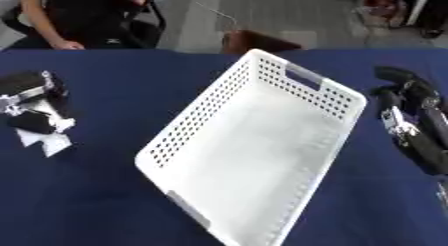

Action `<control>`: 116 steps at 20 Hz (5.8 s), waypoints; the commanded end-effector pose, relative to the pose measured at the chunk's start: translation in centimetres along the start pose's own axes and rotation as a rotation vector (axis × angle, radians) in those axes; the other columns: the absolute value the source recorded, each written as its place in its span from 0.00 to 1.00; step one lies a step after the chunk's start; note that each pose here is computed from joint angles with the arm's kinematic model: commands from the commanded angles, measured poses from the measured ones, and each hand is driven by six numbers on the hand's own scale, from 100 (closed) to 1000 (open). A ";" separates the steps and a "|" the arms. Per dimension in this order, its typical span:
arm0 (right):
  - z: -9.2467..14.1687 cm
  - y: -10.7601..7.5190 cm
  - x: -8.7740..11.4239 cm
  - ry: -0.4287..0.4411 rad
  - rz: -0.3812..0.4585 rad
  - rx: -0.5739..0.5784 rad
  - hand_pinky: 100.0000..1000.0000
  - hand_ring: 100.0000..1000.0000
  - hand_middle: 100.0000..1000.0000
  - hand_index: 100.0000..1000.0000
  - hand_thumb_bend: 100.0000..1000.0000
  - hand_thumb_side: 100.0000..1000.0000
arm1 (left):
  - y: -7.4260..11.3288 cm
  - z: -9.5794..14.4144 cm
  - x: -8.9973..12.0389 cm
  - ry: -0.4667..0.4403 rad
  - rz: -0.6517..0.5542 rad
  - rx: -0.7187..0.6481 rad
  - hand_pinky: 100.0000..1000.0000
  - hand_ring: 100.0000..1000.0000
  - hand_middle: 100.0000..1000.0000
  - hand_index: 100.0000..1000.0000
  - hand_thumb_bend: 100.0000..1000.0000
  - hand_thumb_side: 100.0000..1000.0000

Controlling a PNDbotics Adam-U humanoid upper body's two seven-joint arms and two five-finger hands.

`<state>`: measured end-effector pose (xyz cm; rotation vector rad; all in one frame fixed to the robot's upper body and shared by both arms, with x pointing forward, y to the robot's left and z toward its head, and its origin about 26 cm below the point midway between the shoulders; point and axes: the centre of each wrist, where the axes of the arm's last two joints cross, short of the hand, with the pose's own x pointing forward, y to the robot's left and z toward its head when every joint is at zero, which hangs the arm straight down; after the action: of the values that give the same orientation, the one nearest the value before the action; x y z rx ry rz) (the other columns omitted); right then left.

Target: Pick up objects on the table and place them in the box.

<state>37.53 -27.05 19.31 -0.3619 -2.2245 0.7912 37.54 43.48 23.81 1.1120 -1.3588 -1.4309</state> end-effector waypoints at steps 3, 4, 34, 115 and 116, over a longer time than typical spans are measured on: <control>-0.2 -0.8 0.4 -0.015 0.021 -0.011 0.45 0.70 0.86 0.86 0.00 0.73 | 4.4 1.3 0.1 -0.031 -0.070 0.062 0.00 0.00 0.00 0.08 0.00 0.23; -0.1 -0.8 0.4 -0.014 0.022 -0.011 0.45 0.70 0.86 0.86 0.00 0.73 | 4.9 1.5 0.3 -0.043 -0.074 0.067 0.00 0.00 0.00 0.08 0.00 0.23; -0.1 -0.2 0.2 -0.008 0.018 0.029 0.45 0.70 0.86 0.86 0.00 0.73 | 15.9 0.1 13.7 -0.593 -0.121 0.219 0.00 0.00 0.00 0.08 0.00 0.25; -1.6 1.7 0.7 -0.050 -0.046 0.127 0.45 0.71 0.86 0.87 0.00 0.77 | 5.2 -11.3 22.8 -0.841 -0.008 0.070 0.45 0.61 0.69 0.78 0.72 0.84; -1.6 1.7 0.7 -0.050 -0.046 0.127 0.45 0.71 0.86 0.87 0.00 0.77 | 5.3 -11.2 22.9 -0.848 -0.005 0.075 0.45 0.60 0.69 0.77 0.72 0.84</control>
<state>38.32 -24.78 18.67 -0.2228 -2.1860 0.9120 43.20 18.32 26.81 0.5193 -1.9484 -1.9610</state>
